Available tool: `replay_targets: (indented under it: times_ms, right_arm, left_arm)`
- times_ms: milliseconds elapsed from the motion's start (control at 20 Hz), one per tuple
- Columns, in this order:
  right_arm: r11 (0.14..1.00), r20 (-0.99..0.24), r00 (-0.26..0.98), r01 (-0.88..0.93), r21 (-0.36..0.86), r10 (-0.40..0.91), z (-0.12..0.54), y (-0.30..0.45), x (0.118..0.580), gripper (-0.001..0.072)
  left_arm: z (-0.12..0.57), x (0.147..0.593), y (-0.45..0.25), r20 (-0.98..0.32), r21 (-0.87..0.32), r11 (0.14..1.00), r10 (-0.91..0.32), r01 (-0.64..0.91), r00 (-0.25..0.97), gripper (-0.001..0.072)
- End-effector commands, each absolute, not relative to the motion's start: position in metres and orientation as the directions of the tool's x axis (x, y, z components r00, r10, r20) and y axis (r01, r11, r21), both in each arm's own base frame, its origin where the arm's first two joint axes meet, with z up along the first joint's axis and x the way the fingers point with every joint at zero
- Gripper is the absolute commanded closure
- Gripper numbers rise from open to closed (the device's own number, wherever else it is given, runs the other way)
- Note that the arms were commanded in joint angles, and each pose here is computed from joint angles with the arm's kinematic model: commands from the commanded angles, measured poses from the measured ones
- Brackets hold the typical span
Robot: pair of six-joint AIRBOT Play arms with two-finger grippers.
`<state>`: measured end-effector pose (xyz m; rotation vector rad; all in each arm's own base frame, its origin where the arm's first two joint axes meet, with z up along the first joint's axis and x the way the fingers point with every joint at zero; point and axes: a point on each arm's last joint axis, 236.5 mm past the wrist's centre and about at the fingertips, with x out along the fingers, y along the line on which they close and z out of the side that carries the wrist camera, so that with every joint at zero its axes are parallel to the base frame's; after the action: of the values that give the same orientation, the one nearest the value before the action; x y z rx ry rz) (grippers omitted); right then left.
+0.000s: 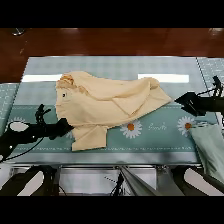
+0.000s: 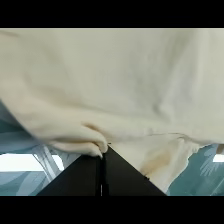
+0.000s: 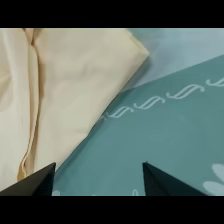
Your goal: Fold the shirts.
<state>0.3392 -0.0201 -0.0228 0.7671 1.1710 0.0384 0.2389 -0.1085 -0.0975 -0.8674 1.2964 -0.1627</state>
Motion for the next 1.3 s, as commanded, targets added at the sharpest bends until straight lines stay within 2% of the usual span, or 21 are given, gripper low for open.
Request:
replay_targets:
  times_ms: [0,250,450,850,900,950,1000,1150,1250]
  right_arm:
    - [0.754,-0.839,0.396,0.398,0.523,0.373,-0.036,-0.040,0.358,0.0092]
    - [0.724,-0.842,0.349,0.435,0.535,0.412,-0.062,-0.050,0.386,0.0092]
    - [0.663,-0.790,0.335,0.430,0.613,0.513,-0.078,-0.031,0.402,0.0093]
    - [0.710,-0.793,0.272,0.354,0.609,0.545,-0.104,0.026,0.422,0.0106]
    - [0.719,-0.791,0.258,0.330,0.612,0.555,-0.103,0.037,0.424,0.0218]
    - [0.731,-0.791,0.248,0.302,0.611,0.559,-0.101,0.044,0.424,0.0422]
    - [0.742,-0.790,0.239,0.272,0.612,0.564,-0.098,0.049,0.425,0.0687]
    - [0.739,-0.762,0.209,0.193,0.646,0.612,-0.061,0.060,0.431,0.0692]
    - [0.758,-0.750,0.273,0.097,0.645,0.603,-0.004,0.056,0.451,0.0692]
  left_arm:
    - [-0.085,0.250,-0.112,-0.755,-0.655,0.690,-0.571,-0.309,0.324,0.0688]
    - [-0.080,0.257,-0.111,-0.750,-0.659,0.691,-0.569,-0.296,0.338,0.0688]
    - [-0.080,0.257,-0.111,-0.750,-0.659,0.691,-0.569,-0.297,0.338,0.0688]
    - [-0.079,0.257,-0.111,-0.748,-0.661,0.685,-0.570,-0.306,0.339,0.0688]
    - [-0.078,0.258,-0.112,-0.745,-0.666,0.657,-0.573,-0.352,0.342,0.0688]
    - [-0.076,0.260,-0.112,-0.741,-0.672,0.640,-0.574,-0.374,0.348,0.0688]
    - [-0.071,0.265,-0.112,-0.734,-0.679,0.637,-0.576,-0.366,0.359,0.0688]
    - [-0.036,0.289,-0.115,-0.698,-0.708,0.659,-0.596,-0.254,0.397,0.0688]
    - [0.019,0.322,-0.114,-0.642,-0.725,0.679,-0.603,-0.119,0.473,0.0688]
